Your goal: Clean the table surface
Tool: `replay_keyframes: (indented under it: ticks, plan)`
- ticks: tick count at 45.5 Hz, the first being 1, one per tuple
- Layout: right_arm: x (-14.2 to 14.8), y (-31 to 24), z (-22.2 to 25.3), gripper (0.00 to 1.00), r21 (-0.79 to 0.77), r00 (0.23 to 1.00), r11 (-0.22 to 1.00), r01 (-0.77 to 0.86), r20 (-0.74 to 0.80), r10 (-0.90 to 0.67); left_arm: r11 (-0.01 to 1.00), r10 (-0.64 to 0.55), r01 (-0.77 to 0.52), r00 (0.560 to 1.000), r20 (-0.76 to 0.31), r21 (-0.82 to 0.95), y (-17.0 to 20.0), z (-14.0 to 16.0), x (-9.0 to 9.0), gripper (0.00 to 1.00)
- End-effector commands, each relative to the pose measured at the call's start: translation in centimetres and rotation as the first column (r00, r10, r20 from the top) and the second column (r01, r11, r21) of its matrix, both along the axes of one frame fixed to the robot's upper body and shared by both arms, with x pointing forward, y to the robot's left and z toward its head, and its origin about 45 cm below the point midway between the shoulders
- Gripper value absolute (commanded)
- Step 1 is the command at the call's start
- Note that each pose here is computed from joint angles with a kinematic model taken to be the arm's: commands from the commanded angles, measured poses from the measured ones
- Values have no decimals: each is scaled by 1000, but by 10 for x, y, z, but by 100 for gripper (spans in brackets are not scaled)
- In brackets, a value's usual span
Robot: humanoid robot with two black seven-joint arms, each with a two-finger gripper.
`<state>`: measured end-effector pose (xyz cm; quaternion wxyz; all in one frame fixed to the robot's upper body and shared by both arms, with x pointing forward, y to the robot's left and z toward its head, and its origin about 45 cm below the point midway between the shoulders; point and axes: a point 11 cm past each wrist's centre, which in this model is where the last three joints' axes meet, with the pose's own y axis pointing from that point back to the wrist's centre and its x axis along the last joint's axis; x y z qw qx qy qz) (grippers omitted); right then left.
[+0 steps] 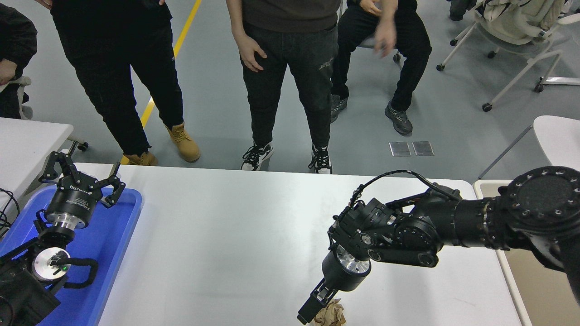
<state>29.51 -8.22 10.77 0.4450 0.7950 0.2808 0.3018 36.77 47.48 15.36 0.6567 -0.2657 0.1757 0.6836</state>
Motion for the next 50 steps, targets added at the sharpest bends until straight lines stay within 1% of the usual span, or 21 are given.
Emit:
replay_keyframes:
  ticks: [1,19,44,48,49,50]
  plan:
    - [3,-6,-3,99,0,1000,1000,10,10,-10,1000,0,0,1000,0,0,0,0,0,100]
    - [4,-17,-19,98,-10,999,999,39,25,-38,1000,0,0,1000,0,0,0,0,0,100]
    - [-5,-26,-31,98,-23,999,999,47,1,-47,1000,0,0,1000,0,0,0,0,0,100]
    - [-4,-25,-30,94,-14,999,999,45,13,-44,1000,0,0,1000,0,0,0,0,0,100]
    - [-4,-25,-30,91,-13,999,999,40,19,-40,1000,0,0,1000,0,0,0,0,0,100]
    - [-4,-25,-30,85,-12,999,999,32,23,-32,1000,0,0,1000,0,0,0,0,0,100]
